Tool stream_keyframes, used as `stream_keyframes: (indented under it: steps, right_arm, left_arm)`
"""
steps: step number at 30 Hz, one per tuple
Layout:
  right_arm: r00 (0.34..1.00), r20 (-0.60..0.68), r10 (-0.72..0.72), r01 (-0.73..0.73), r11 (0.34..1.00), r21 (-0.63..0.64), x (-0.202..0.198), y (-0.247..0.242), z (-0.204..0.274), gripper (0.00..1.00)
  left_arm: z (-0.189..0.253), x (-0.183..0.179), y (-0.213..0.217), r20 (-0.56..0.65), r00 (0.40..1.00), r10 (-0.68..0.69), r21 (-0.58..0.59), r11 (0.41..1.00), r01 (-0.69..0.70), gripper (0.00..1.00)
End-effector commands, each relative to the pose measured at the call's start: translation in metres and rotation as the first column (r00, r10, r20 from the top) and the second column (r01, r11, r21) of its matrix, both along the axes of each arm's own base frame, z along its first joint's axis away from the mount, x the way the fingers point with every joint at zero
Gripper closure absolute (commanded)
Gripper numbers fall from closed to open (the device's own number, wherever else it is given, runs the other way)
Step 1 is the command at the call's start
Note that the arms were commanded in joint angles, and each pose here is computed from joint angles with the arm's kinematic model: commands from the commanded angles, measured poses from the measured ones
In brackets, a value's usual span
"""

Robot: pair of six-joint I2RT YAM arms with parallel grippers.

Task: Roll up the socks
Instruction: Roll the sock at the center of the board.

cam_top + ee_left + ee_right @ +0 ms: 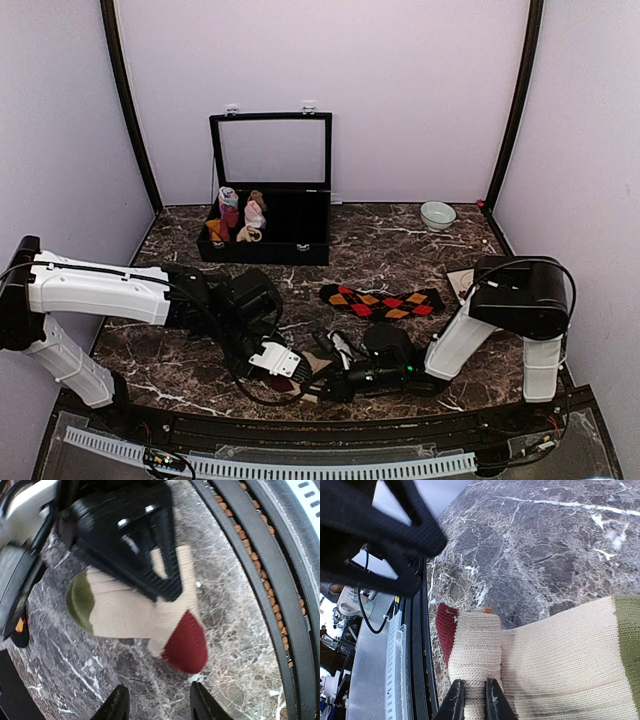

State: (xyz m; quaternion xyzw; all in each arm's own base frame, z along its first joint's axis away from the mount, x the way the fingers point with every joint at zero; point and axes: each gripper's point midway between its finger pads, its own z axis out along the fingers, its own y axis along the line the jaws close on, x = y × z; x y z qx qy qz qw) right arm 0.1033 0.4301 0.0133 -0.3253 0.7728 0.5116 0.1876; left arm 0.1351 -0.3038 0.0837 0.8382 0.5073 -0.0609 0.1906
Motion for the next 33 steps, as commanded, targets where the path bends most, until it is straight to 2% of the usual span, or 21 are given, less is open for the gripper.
stream_keyframes:
  steps: [1,13,16,26,33]
  right_arm:
    - [0.969,-0.186,-0.164,0.023,0.806,-0.592,-0.026,-0.124,-0.136,0.87]
    - [0.958,-0.220,-0.182,0.022,0.815,-0.579,-0.029,-0.125,-0.137,0.87]
    - [0.958,-0.226,-0.178,0.018,0.820,-0.572,-0.030,-0.123,-0.137,0.88]
    - [0.963,-0.221,-0.152,0.002,0.827,-0.562,-0.030,-0.119,-0.130,0.87]
    - [0.970,-0.197,-0.145,0.014,0.837,-0.548,-0.025,-0.113,-0.122,0.85]
  left_arm:
    - [-0.015,-0.026,-0.005,-0.055,0.997,-0.046,0.025,0.999,0.048,0.59]
    - [-0.055,-0.022,-0.020,-0.059,0.997,-0.045,0.058,0.997,0.048,0.67]
    - [-0.063,-0.017,-0.018,-0.030,0.999,-0.032,0.061,0.998,0.033,0.68]
    - [-0.086,-0.018,-0.011,-0.050,0.999,-0.019,0.110,0.994,0.024,0.67]
    - [-0.102,-0.026,0.004,-0.122,0.992,-0.013,0.185,0.982,0.036,0.91]
